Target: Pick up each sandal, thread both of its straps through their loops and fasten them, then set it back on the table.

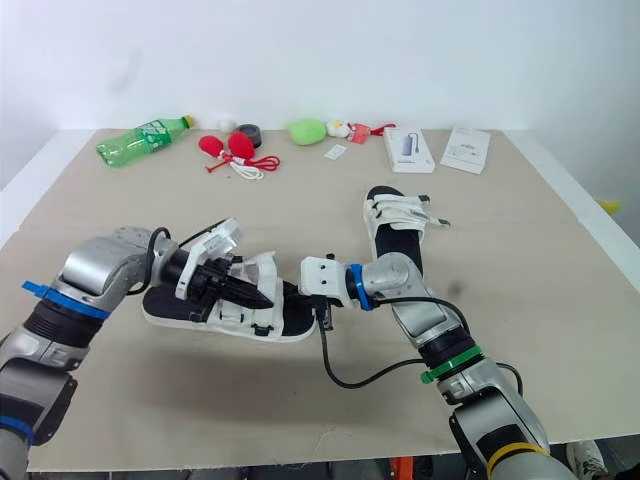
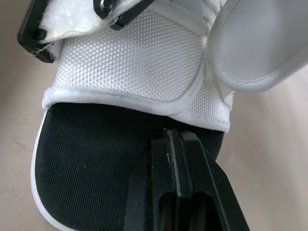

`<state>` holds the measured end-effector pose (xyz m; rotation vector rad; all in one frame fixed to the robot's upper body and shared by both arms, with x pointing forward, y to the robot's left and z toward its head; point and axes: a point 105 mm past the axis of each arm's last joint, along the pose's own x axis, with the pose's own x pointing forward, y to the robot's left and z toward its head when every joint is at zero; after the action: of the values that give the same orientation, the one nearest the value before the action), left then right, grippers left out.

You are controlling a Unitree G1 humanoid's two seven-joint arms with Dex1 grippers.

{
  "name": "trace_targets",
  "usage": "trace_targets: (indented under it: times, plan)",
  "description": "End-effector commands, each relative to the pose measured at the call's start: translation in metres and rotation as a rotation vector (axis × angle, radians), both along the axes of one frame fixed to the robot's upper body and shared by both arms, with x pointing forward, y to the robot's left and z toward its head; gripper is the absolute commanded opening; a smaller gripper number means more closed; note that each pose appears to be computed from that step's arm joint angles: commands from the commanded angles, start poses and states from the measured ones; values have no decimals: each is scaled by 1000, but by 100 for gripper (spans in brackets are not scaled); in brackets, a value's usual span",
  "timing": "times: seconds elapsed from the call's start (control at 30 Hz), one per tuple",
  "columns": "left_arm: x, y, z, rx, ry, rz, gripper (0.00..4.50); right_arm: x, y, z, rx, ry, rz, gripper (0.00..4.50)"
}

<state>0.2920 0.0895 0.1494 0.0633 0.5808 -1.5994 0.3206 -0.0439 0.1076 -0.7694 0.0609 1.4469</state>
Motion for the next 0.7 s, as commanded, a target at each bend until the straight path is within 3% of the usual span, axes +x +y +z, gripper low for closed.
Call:
trace_targets:
  times: [0.03, 0.13, 0.27, 0.3, 0.37, 0.4, 0.53, 0.7]
  plan:
    - [-8, 0, -7, 37, -27, -38, 8, 0, -25, -42, -143, 119, -88, 0]
    - [-9, 4, -14, 63, -33, -33, 8, 1, -25, -42, -144, 118, -88, 0]
    - [-13, 4, -13, 55, -13, -42, 88, 1, -24, -42, -145, 117, -87, 0]
    - [-14, 3, -9, 41, -16, -45, 140, 1, -24, -42, -145, 117, -86, 0]
    - [-11, 0, 5, -11, -48, -39, 172, 1, -25, -42, -146, 117, -87, 0]
    - [-10, -1, 12, -32, -61, -37, 211, 1, -25, -42, -146, 117, -88, 0]
    - [-8, -2, 33, -87, -87, -20, 211, 2, -27, -42, -149, 116, -94, 0]
    - [-6, 1, 40, -107, -113, 19, 211, 1, -29, -42, -151, 118, -98, 0]
